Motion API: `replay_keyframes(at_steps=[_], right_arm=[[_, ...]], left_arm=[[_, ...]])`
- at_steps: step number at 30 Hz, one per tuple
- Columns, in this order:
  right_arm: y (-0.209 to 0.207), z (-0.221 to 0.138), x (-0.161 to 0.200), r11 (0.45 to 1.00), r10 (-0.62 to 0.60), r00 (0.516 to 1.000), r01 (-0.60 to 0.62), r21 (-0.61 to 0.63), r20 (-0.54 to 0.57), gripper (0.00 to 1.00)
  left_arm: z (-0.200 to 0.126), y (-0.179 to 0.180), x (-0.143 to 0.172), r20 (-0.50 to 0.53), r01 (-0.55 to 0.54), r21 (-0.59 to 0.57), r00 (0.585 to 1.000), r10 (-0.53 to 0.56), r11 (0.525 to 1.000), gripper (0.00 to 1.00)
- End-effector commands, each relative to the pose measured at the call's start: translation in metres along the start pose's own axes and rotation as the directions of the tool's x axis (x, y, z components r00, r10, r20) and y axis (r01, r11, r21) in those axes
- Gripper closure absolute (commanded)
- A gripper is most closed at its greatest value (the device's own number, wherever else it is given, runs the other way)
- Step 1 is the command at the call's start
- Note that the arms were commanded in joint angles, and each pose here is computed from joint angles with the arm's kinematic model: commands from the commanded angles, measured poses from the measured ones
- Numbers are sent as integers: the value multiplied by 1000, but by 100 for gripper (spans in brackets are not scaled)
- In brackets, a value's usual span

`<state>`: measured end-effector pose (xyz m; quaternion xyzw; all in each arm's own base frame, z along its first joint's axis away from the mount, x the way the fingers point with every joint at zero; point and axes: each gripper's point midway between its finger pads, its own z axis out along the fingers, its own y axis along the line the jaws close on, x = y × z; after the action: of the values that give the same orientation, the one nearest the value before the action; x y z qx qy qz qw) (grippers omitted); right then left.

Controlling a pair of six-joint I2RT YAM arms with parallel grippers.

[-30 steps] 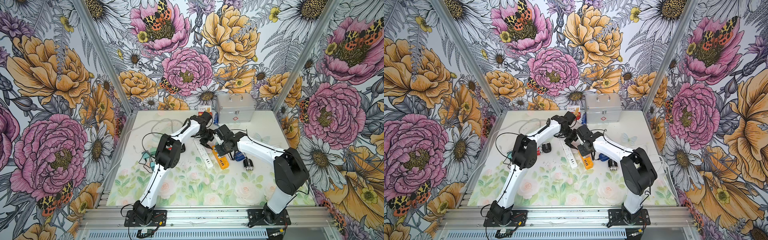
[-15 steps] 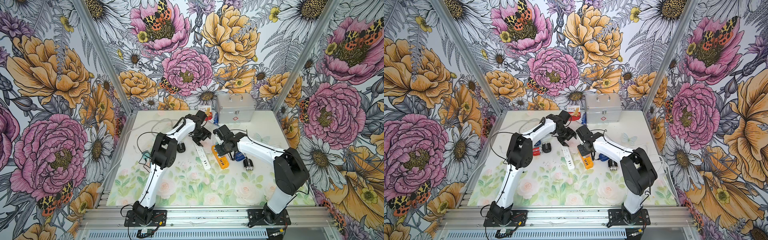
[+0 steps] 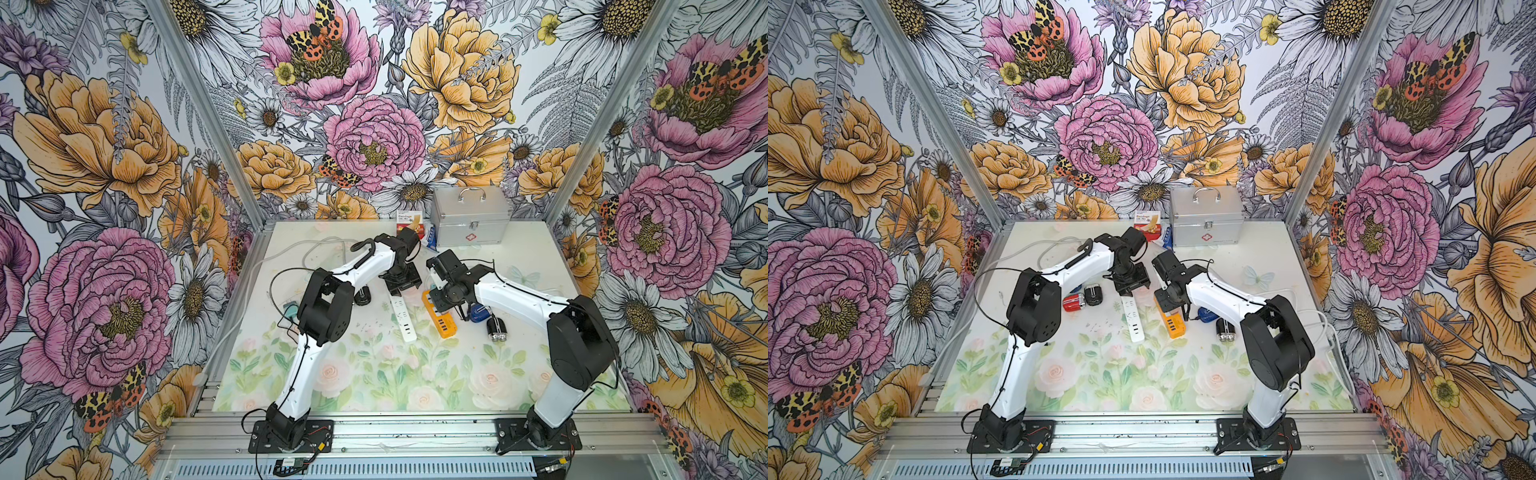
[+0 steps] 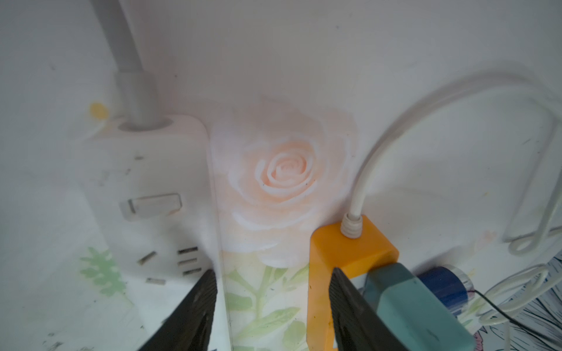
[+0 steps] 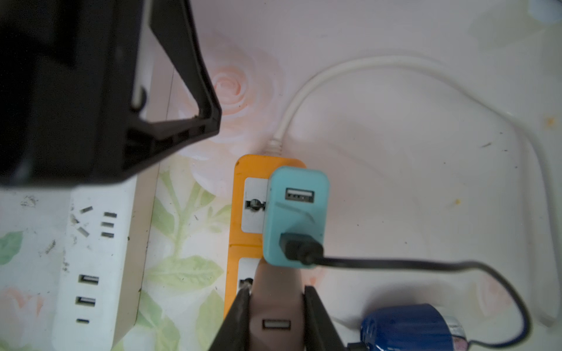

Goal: Unplug the electric shaver
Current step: Remove the plug from the socket.

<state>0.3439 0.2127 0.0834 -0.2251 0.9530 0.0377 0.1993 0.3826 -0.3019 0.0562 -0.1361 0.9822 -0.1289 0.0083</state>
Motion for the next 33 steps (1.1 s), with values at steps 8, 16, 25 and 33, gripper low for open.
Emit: replay_keyframes(at_steps=[8,16,25,33], right_arm=[[6,-1,-10,993,83,996,-81,-84,20,89],[-2,0,-7,987,149,989,-148,-70,13,88],[-7,-1,-7,982,187,982,-186,-44,20,88],[-5,0,-6,978,202,979,-201,-54,14,88]], left_arm=[[-21,-13,27,41,-132,65,991,129,989,40],[-23,-21,56,94,-165,202,984,149,965,41],[-4,-26,101,90,-212,250,977,196,945,42],[4,-30,121,100,-217,360,976,193,907,38]])
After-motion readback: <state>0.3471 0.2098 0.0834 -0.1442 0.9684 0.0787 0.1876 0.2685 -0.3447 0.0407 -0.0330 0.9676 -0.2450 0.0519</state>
